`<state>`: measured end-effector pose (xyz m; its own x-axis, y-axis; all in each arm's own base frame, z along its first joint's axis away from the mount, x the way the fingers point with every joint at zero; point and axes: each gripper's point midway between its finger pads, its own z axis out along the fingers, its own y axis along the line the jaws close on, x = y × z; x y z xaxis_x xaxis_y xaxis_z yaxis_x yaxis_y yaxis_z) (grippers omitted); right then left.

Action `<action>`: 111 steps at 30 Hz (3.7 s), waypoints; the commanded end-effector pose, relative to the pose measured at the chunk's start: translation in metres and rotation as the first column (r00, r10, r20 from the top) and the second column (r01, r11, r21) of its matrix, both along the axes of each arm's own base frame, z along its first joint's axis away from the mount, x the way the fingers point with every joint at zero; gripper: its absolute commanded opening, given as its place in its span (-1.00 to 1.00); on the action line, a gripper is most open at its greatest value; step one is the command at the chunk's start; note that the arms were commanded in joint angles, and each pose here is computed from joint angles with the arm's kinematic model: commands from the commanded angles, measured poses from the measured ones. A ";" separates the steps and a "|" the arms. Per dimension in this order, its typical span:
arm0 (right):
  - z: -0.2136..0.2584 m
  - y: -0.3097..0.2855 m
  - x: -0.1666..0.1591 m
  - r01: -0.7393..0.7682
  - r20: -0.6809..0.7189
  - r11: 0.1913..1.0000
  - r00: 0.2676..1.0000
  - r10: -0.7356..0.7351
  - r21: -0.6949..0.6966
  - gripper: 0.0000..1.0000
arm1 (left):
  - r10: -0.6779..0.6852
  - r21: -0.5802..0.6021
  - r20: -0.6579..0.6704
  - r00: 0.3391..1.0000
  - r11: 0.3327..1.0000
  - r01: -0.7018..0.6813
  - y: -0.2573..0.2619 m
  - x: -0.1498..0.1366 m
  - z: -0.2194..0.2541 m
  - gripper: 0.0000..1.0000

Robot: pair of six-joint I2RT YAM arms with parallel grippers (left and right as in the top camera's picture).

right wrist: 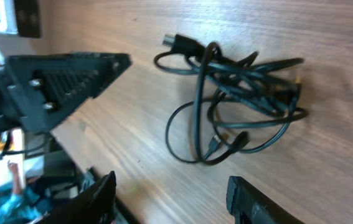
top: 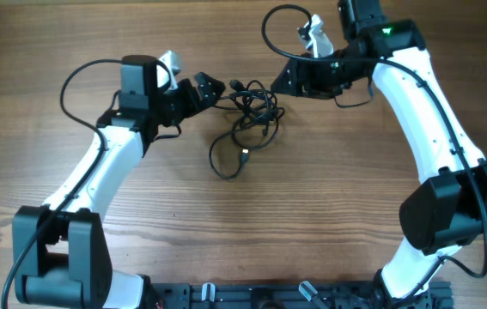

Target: Untangle cables

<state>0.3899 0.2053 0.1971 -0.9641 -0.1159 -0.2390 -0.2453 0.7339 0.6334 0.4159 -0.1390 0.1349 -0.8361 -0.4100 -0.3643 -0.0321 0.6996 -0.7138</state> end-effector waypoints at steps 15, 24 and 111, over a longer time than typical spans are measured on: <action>0.002 -0.121 0.064 0.435 0.078 0.890 0.900 -0.429 -0.135 0.40 | -0.102 0.183 0.095 0.990 0.979 0.084 -0.097 -0.025 -0.004 0.62; -0.006 -0.125 0.057 0.389 0.073 0.906 0.921 -0.382 -0.170 0.50 | -0.062 0.328 0.173 0.983 0.945 0.002 -0.125 -0.014 -0.042 0.52; -0.061 -0.059 0.019 0.297 0.018 0.850 0.947 -0.322 -0.435 -0.91 | 0.026 -0.458 0.190 0.981 0.887 0.065 0.059 -0.036 0.172 -0.92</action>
